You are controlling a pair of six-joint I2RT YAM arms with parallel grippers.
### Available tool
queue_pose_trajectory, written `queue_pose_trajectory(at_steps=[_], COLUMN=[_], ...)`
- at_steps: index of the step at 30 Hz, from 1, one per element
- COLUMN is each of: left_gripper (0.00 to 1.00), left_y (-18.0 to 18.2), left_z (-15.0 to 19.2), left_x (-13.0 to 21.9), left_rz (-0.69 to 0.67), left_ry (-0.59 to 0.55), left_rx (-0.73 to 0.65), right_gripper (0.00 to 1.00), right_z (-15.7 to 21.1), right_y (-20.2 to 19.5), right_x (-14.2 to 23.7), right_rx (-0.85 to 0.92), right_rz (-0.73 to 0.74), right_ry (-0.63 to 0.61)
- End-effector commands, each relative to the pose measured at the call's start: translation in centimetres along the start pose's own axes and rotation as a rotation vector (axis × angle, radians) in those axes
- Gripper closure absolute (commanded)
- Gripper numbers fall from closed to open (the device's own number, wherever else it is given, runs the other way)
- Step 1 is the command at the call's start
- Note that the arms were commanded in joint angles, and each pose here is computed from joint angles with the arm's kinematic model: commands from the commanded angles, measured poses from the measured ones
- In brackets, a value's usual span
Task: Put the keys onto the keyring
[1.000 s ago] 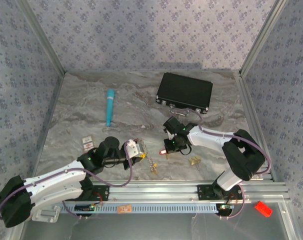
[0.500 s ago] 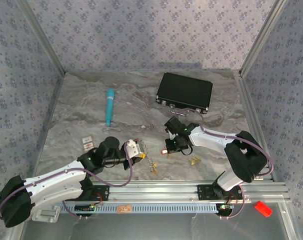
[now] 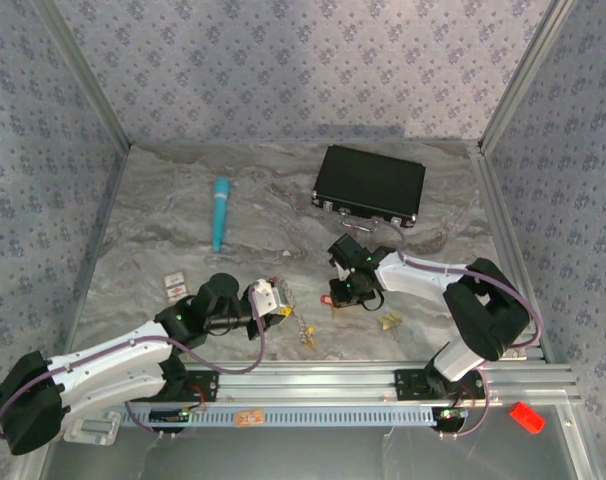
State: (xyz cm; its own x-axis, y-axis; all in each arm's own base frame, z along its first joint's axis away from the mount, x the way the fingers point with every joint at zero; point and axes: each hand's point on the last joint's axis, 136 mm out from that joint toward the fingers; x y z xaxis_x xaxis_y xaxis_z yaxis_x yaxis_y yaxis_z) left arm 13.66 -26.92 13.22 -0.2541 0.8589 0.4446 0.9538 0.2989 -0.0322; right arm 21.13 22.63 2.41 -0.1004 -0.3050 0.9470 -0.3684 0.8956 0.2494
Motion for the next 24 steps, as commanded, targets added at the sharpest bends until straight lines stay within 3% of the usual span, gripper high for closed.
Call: queue_pose_trajectory(at_steps=[1, 7, 14, 24], left_gripper=[1.00, 1.00, 1.00, 1.00], left_y=[-0.1, -0.1, -0.1, -0.1], left_z=[-1.7, -1.8, -1.8, -1.8], left_x=[0.3, 0.3, 0.3, 0.3], left_rz=[0.000, 0.000, 0.000, 0.001], left_ry=[-0.042, -0.044, -0.043, -0.043], left_rx=[-0.037, -0.039, -0.040, -0.039], right_gripper=[0.83, 0.87, 0.74, 0.77], right_z=[-0.1, -0.4, 0.1, 0.6], right_y=[0.4, 0.6, 0.3, 0.5], right_x=[0.6, 0.5, 0.6, 0.0], right_rx=[-0.026, -0.029, -0.032, -0.031], right_rz=[-0.030, -0.032, -0.016, -0.020], right_ry=[-0.014, -0.013, 0.007, 0.039])
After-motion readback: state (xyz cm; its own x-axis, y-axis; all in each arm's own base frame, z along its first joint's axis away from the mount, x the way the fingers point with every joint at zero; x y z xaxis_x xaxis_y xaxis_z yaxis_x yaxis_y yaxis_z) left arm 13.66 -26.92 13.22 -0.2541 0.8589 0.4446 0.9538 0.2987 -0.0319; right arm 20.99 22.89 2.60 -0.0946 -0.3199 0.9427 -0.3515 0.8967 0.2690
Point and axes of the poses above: each hand's point on the last joint's axis, 136 mm out from that joint toward the fingers, its own x axis back along the fingers, its own y axis along the line the jaws close on, z = x × y, and after that the axes turned 4 degrees about x, right-handed
